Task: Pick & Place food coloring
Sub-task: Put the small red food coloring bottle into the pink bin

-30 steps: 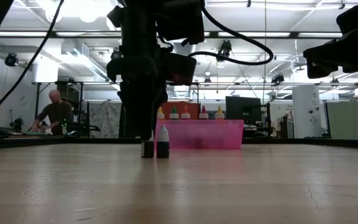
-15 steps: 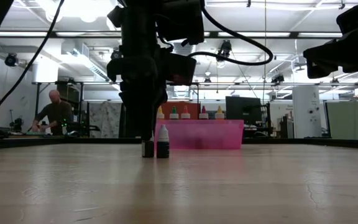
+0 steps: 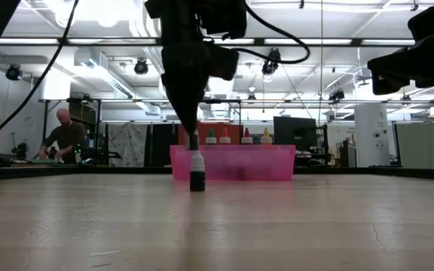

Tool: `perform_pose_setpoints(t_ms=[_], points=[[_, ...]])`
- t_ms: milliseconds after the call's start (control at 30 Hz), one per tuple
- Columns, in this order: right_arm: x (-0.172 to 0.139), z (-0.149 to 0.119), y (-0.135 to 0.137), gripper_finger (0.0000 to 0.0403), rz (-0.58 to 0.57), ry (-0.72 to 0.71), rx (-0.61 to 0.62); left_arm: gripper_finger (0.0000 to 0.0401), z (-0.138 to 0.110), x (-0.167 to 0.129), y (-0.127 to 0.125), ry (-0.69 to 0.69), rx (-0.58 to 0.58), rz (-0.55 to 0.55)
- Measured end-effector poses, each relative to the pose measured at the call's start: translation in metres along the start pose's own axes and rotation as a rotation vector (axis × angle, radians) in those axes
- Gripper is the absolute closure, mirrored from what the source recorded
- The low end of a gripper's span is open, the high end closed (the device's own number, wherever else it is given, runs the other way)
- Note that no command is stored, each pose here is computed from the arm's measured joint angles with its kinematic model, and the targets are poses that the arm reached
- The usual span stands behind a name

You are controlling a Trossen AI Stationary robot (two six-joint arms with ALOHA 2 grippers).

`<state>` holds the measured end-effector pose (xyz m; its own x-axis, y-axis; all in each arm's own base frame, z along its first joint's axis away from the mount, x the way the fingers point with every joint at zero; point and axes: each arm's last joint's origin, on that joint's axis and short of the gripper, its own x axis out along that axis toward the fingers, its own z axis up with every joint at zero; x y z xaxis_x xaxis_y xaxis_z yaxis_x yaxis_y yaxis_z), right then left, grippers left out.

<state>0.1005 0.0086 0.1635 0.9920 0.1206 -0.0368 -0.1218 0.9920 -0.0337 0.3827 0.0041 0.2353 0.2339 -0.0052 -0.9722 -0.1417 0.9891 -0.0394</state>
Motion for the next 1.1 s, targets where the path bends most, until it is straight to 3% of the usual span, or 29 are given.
perform_pose_setpoints(t_ms=[300, 667, 900, 1100], points=[[0.000, 0.000, 0.000, 0.0394, 0.000, 0.000, 0.000, 0.0359, 0.006, -0.016, 0.028, -0.007, -0.078, 0.019], [0.000, 0.000, 0.000, 0.0394, 0.001, 0.000, 0.001, 0.0359, 0.008, -0.022, 0.040, -0.011, -0.175, 0.025], [0.000, 0.000, 0.000, 0.0394, 0.001, 0.000, 0.000, 0.0359, 0.011, -0.034, 0.049, -0.013, -0.240, -0.079], [0.000, 0.000, 0.000, 0.0394, 0.001, 0.000, 0.001, 0.0359, 0.013, -0.056, 0.069, -0.015, -0.263, -0.071]])
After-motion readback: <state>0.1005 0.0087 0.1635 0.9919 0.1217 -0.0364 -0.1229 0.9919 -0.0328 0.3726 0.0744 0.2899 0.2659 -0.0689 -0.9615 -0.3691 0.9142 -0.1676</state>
